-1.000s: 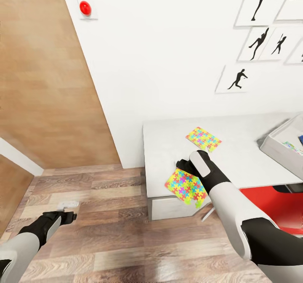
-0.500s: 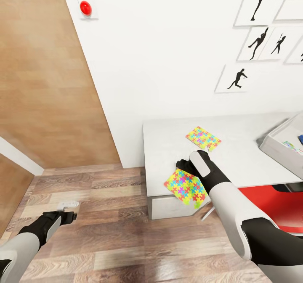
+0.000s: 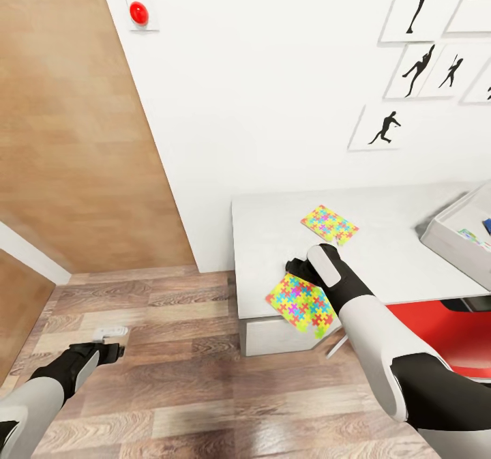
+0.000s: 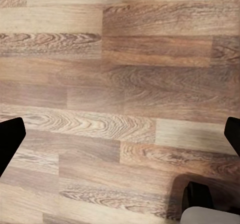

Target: Put all the toys in the child's room - the three board games (two on the bed and one on the table), the two jigsaw puzzles on the table, and the tennis ball on the table - inside the toy box on the table in the child's room.

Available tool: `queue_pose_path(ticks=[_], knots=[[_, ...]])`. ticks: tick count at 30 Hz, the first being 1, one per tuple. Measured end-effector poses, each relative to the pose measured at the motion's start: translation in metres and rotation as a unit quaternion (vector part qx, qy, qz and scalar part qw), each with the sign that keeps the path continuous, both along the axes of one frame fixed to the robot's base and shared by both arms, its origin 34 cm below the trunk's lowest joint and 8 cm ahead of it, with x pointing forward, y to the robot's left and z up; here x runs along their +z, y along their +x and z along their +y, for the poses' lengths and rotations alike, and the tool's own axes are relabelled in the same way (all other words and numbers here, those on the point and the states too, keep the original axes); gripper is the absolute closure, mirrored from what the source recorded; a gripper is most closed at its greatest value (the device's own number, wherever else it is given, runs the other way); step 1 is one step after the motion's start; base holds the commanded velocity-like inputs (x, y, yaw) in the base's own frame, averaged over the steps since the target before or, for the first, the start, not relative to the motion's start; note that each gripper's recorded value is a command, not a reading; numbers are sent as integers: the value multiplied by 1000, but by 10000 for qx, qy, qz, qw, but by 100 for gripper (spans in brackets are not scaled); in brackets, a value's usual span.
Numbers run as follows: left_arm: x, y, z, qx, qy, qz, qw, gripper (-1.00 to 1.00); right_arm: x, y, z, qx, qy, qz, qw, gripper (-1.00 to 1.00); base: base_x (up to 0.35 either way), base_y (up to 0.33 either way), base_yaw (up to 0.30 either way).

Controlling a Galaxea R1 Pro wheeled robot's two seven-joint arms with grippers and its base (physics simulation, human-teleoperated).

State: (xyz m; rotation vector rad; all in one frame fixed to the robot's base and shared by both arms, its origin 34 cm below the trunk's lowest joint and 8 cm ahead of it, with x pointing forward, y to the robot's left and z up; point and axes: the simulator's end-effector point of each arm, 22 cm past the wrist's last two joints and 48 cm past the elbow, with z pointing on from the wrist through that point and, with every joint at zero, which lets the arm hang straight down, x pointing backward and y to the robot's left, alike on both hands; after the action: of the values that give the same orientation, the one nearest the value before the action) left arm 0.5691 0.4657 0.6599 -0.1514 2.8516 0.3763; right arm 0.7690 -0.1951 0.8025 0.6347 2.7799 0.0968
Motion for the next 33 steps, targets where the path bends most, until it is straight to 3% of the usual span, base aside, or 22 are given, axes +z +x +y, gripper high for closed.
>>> queue_pose_path(ticks=[33], knots=[[0, 0, 0, 0, 0, 4, 10000, -100, 13, 16, -2, -146, 11, -274, 9995, -100, 0, 0, 0]])
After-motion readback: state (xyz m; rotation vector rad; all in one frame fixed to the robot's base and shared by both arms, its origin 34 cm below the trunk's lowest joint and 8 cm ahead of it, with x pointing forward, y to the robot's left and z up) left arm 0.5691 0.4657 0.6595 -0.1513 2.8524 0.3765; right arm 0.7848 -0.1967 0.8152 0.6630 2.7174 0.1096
